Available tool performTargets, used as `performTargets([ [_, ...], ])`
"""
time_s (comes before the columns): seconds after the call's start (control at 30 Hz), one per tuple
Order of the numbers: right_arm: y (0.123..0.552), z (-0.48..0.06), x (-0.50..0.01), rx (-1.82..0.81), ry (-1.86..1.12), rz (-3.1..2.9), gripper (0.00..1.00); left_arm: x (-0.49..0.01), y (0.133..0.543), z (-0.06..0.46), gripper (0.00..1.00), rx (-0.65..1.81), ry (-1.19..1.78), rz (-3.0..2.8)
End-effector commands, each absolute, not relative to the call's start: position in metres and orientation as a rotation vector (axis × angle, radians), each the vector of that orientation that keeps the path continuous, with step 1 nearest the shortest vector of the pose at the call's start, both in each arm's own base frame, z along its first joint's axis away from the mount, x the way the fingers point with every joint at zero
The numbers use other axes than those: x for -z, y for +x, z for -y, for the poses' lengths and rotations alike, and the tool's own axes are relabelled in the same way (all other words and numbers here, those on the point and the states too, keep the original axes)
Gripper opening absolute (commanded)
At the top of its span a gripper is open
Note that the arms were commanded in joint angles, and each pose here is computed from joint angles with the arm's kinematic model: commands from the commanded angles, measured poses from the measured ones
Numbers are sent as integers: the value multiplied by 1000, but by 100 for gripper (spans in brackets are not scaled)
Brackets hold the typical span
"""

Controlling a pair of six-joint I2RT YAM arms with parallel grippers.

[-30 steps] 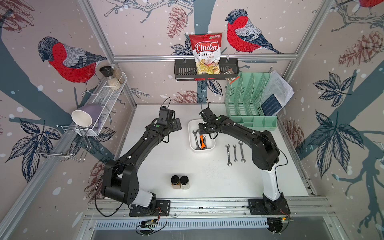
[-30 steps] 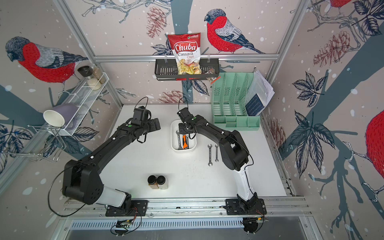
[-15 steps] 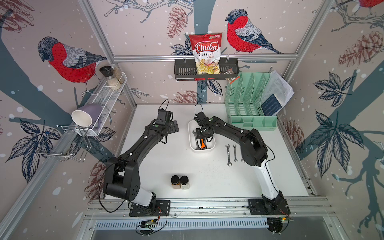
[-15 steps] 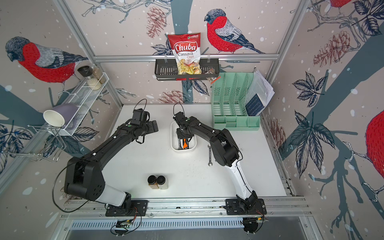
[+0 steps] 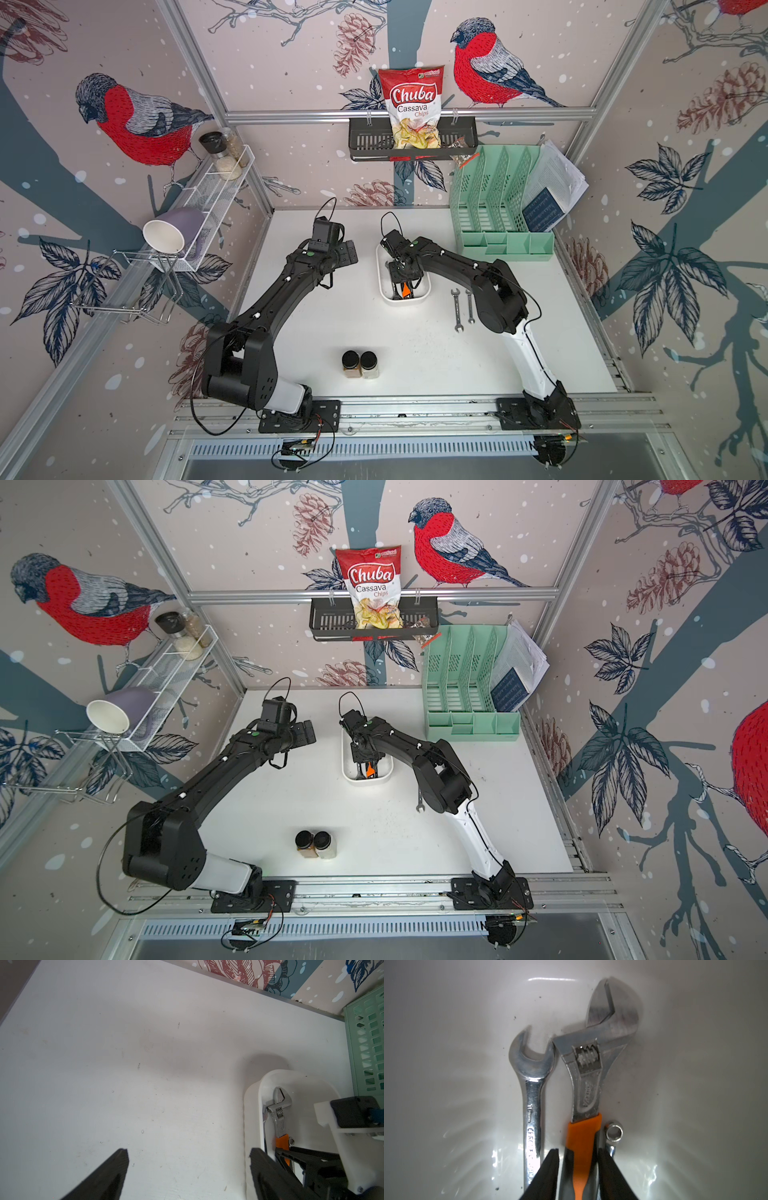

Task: Take out the wrench from the storage box
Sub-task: Pick up the wrench from the storage box.

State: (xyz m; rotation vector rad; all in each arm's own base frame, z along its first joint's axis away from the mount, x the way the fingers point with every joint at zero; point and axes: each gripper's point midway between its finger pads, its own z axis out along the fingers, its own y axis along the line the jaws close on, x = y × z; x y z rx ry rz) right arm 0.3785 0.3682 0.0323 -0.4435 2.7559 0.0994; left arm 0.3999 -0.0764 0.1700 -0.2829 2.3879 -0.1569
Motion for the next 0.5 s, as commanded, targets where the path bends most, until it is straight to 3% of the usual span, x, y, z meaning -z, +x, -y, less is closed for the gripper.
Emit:
performTargets([
  [0.0,378,-366,-30,-65,-427,-2761,37,-175,399,77,95,170,-277,-2379],
  [0.47,382,-369,-16,-38,-456,-2762,29,-179,398,76,95,172,-276,-2365],
])
